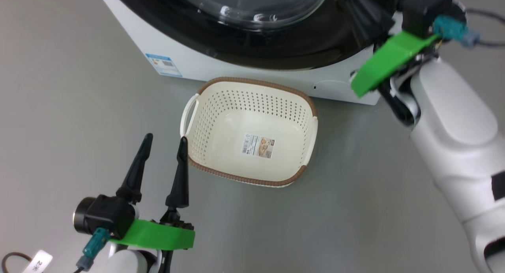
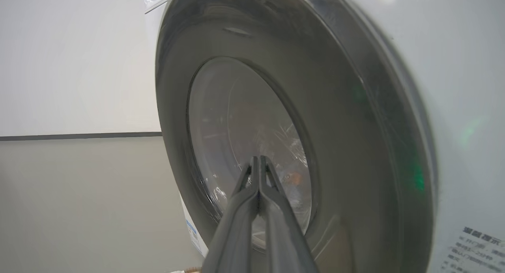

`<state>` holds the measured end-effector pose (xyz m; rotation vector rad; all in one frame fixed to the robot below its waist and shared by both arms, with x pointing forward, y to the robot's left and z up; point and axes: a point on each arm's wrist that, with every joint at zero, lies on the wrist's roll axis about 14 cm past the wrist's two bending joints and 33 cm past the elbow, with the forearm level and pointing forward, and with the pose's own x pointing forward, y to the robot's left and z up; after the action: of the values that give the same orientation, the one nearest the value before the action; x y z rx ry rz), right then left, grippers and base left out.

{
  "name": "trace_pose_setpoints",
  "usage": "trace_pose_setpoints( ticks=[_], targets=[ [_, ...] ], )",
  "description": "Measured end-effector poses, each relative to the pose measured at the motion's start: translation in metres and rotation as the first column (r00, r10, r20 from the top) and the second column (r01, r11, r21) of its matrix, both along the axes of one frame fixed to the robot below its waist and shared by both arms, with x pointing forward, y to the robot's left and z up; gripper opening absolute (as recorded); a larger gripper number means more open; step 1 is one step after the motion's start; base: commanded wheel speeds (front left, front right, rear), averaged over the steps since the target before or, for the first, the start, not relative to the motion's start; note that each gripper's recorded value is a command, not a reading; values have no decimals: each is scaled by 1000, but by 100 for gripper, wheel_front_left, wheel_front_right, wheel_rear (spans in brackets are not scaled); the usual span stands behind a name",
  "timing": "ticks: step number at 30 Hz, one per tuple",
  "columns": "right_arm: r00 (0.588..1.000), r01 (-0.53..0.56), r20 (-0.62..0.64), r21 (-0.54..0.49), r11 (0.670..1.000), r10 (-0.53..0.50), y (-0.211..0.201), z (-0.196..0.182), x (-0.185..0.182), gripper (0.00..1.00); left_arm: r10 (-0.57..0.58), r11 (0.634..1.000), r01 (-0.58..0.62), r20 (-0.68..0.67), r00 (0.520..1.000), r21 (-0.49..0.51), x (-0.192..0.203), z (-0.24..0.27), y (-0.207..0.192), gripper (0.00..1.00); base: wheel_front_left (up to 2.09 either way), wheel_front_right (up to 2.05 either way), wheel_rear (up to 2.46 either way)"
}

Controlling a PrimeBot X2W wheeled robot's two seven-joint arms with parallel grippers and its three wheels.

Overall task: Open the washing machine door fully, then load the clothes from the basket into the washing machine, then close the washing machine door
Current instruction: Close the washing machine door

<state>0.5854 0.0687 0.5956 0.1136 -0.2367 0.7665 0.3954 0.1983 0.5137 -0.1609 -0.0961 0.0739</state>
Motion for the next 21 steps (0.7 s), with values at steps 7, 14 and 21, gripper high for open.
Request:
trace_pose_setpoints(
  ticks=[7,14,21],
  targets=[
    [998,54,-39,51,997,-52,-32,-12,-26,3,-18,1000,18,7,1000,-3,-6,2,-5,100,0,0,0],
    [986,151,-83,71,986,-145,-70,-27,-51,100,-64,998,64,17,998,0,-8,5,-15,100,0,0,0],
    [965,249,-102,67,966,-241,-107,-37,-71,100,-103,995,103,25,994,9,-9,11,-24,100,0,0,0]
  ],
)
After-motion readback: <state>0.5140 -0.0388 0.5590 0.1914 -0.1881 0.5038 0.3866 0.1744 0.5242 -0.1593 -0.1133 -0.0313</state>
